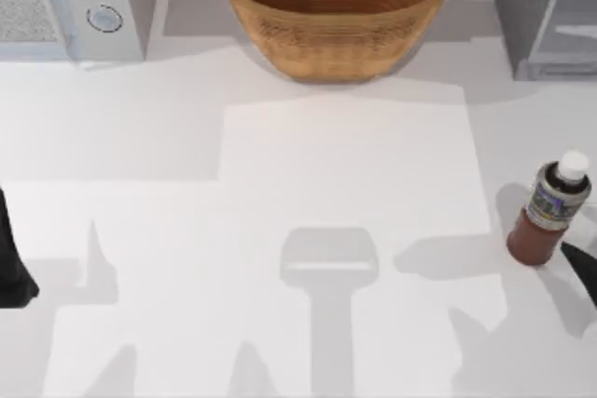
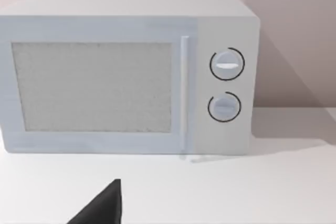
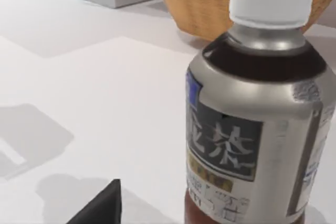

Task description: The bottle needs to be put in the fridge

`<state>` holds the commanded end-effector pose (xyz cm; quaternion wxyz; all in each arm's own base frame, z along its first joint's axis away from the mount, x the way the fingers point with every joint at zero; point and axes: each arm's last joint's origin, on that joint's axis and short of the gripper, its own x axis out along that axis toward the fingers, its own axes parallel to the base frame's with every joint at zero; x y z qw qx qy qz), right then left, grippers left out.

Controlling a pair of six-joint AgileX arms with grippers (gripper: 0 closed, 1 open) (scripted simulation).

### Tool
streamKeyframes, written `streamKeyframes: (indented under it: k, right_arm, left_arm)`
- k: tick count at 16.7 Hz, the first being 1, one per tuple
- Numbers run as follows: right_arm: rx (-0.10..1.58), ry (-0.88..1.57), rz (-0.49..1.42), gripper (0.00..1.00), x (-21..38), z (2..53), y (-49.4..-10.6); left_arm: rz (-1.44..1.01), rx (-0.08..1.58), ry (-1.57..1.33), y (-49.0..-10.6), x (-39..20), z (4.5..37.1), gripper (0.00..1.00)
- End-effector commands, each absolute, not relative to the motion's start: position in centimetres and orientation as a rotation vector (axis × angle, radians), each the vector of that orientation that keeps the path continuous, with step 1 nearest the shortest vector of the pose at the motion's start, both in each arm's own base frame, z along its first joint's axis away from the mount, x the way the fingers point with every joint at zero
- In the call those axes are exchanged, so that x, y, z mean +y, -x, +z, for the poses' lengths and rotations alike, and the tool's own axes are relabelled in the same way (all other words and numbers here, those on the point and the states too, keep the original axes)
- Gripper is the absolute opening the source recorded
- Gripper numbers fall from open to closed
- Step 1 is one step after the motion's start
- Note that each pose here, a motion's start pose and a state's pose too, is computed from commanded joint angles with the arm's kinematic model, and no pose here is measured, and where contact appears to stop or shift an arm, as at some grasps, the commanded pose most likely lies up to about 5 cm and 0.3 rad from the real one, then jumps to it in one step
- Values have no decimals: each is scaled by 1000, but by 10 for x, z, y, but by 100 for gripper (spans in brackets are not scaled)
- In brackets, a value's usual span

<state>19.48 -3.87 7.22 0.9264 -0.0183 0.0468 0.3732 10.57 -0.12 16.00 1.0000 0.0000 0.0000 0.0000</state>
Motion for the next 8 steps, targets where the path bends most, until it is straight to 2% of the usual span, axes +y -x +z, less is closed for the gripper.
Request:
streamKeyframes:
  k: [8]
  right_arm:
    - [94,37,777,100,-38,70,-195]
  left_arm:
    - [0,0,0,-106,-1,160,100]
